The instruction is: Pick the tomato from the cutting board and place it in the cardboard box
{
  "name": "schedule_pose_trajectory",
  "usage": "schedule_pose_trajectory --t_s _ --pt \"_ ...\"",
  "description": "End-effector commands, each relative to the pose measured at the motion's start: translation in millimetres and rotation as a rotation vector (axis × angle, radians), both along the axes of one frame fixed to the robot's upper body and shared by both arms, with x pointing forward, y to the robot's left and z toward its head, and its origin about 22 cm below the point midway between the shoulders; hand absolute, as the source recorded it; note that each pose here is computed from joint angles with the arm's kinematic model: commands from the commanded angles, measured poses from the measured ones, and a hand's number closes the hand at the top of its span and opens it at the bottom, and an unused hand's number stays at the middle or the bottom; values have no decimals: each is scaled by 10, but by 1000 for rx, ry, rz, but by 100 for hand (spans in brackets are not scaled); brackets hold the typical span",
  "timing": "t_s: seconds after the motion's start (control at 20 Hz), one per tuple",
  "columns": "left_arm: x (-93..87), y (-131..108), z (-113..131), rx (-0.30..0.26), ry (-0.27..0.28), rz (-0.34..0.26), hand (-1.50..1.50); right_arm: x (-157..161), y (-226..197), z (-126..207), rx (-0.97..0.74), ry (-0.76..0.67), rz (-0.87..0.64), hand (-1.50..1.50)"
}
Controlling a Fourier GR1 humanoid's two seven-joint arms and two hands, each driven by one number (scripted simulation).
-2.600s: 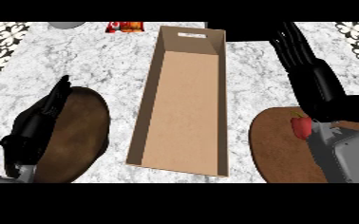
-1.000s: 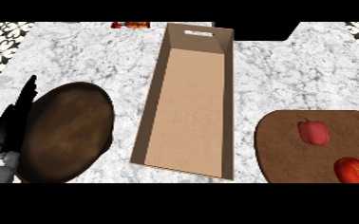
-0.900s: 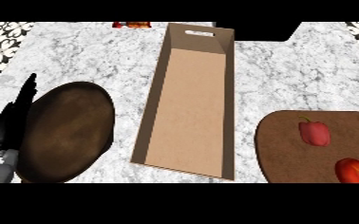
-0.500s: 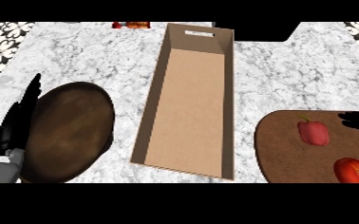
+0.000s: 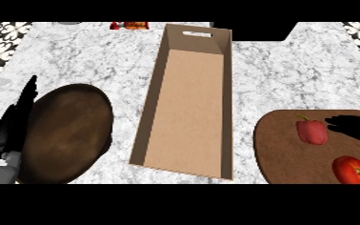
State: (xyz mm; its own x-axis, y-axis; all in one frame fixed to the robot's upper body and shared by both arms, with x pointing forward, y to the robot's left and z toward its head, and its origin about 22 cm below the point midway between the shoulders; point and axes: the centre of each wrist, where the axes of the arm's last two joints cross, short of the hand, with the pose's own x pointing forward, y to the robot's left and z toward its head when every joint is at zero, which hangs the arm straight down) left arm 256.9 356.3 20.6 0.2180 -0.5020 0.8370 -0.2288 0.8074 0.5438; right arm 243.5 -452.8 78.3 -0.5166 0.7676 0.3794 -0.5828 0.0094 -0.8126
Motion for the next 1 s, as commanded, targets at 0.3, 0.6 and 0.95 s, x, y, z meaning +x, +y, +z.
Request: schedule_pose_trajectory --t_s 0.3,0.6,0.95 --pt "-10 -11 -88 5 14 -3 0 54 48 -38 92 69 64 -150" --pt "-9 29 -122 -4 20 14 0 -197 112 119 123 67 133 -150" --pt "-32 -9 -29 13 -3 -3 0 -399 273 34 7 101 111 -150"
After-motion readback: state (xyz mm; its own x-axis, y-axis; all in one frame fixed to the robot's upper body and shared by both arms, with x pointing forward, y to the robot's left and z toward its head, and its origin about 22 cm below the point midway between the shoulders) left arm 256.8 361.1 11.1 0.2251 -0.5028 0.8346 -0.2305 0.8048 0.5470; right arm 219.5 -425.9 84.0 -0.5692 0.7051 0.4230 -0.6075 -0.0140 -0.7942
